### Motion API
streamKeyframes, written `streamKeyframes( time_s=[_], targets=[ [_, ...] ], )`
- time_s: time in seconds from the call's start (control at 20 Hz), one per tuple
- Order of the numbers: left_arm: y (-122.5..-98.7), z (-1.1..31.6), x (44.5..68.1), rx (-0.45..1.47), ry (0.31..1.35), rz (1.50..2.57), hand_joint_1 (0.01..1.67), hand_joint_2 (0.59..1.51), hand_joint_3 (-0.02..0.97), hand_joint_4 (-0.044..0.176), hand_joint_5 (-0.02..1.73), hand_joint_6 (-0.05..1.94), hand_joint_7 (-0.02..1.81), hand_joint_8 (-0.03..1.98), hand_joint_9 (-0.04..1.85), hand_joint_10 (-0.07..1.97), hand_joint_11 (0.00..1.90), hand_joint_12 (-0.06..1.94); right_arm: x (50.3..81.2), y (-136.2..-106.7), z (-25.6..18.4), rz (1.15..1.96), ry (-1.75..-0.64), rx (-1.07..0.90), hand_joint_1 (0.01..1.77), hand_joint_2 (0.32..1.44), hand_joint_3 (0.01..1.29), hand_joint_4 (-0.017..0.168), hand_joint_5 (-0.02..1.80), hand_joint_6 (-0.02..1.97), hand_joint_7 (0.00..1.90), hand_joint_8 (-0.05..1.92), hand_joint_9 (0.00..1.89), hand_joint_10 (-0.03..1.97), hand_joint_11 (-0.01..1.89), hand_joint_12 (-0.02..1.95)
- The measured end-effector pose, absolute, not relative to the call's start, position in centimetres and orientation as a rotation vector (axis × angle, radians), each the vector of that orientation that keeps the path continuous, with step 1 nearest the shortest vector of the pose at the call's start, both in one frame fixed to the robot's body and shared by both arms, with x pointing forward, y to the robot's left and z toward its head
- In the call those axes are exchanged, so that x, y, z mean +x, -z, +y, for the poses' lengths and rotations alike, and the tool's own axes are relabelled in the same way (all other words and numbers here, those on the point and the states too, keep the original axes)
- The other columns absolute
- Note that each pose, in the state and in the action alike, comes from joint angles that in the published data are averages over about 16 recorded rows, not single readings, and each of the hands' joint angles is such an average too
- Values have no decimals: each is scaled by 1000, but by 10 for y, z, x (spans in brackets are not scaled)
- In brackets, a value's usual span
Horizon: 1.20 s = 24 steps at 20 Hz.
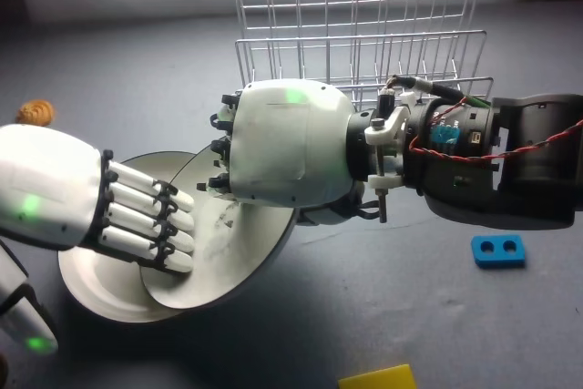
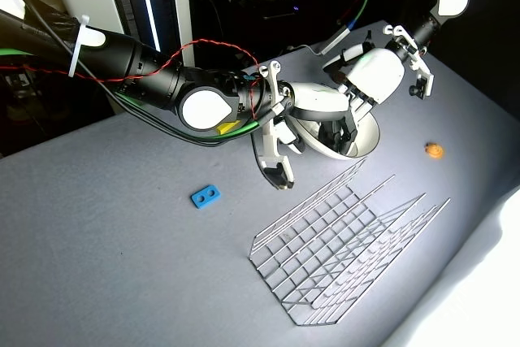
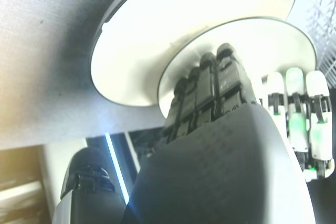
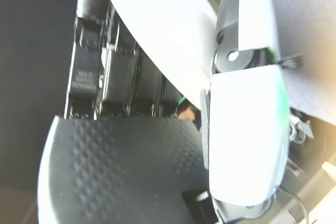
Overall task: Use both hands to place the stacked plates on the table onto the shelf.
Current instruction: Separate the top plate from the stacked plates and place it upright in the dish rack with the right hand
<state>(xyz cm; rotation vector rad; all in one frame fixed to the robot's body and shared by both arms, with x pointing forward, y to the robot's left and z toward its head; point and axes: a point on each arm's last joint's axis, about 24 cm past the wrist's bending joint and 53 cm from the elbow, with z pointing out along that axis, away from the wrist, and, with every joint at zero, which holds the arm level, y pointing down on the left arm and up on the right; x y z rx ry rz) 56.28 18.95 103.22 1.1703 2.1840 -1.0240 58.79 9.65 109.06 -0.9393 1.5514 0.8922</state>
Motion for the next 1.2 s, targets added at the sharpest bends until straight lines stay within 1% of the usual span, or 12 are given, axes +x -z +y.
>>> streamKeyframes(
  time_s=[0.1, 0.25, 0.5, 0.7, 0.95, 1.2],
  targets=[
    [-1042, 192, 571, 1138, 1018, 2171, 19, 1088, 20, -1, 55, 2, 32, 5, 25, 4, 15, 0, 587, -1092, 97, 1552, -897, -935, 1165, 909, 16, -16, 873, 775, 1128, 680, 1329, 7, 926, 877],
    [-1059, 198, 583, 1087, 1005, 2150, 19, 1093, 21, 0, 59, 6, 36, 10, 24, 3, 15, 0, 586, -1096, 99, 1553, -906, -928, 1165, 907, 16, -13, 871, 845, 1136, 754, 1366, 5, 972, 921],
    [-1092, 214, 606, 976, 971, 2114, 19, 1100, 21, 0, 57, 11, 35, 17, 22, 3, 15, 0, 580, -1111, 106, 1540, -935, -918, 1166, 917, 16, -6, 890, 910, 1143, 829, 1411, 2, 1028, 990],
    [-1116, 232, 622, 891, 940, 2091, 20, 1104, 20, -1, 50, 9, 26, 17, 20, 3, 16, -1, 572, -1129, 113, 1517, -961, -915, 1172, 930, 16, -1, 906, 948, 1134, 862, 1422, 0, 1044, 1049],
    [-1134, 251, 635, 808, 908, 2084, 20, 1106, 21, 1, 44, 8, 24, 17, 19, 4, 18, -1, 559, -1155, 119, 1478, -997, -914, 1181, 947, 15, 3, 924, 978, 1131, 850, 1420, -1, 1047, 1057],
    [-1145, 265, 643, 740, 894, 2085, 20, 1107, 21, 1, 39, 8, 23, 16, 19, 4, 20, -1, 547, -1179, 120, 1448, -1024, -908, 1188, 959, 15, 1, 917, 986, 1116, 860, 1414, -2, 1046, 1054]
  ],
)
